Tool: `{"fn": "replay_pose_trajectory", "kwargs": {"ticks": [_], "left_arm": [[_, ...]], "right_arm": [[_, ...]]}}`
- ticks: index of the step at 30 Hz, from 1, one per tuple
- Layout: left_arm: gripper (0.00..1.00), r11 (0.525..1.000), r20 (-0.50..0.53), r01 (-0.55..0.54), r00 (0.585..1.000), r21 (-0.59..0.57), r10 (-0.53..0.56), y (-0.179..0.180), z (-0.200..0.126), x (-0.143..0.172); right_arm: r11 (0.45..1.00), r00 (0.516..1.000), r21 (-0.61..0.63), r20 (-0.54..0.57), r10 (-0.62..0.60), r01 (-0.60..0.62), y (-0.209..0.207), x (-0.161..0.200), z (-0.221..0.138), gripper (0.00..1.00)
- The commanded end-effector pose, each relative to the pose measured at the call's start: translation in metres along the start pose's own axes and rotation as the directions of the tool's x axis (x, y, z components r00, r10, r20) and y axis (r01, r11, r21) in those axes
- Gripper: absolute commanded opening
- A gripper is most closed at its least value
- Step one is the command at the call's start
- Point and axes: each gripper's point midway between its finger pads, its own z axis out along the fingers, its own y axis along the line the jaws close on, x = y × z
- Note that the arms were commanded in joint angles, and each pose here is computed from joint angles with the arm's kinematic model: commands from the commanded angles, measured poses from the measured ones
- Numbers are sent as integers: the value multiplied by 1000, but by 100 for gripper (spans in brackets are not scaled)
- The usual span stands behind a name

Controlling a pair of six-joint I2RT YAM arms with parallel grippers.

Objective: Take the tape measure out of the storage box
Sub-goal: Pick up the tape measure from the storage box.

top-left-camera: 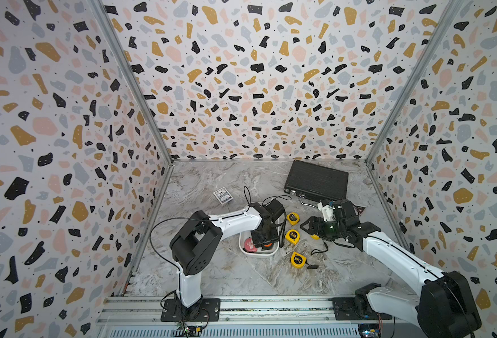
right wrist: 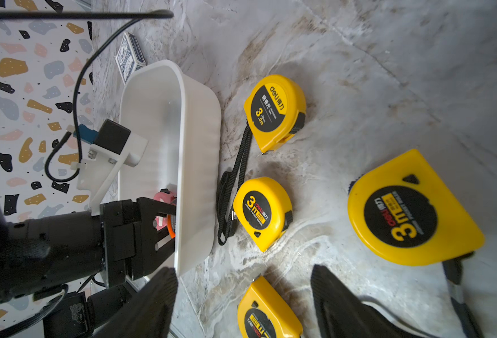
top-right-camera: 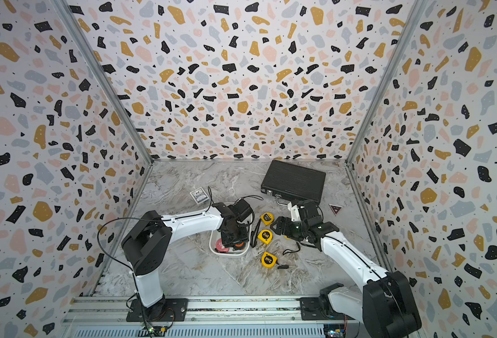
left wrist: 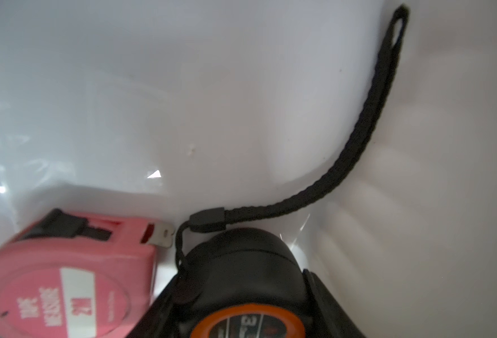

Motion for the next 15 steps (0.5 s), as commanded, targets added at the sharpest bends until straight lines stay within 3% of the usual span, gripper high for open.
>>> {"fn": "replay_pose_trajectory", "kwargs": {"ticks": [1, 8, 15], "left_arm": [[0, 998, 65, -8, 998, 55, 4, -14, -38, -6], [0, 990, 153, 26, 987, 135, -47, -19, -94, -10], [0, 942, 212, 67, 967, 328, -142, -51, -152, -20]], "right_arm": [[999, 1000, -44, 25, -16, 17, 11, -4, -8, 77], [990, 998, -135, 54, -36, 43, 31, -7, -17, 78], [969, 990, -227, 123, -74, 101, 58, -6, -36, 79]]}}
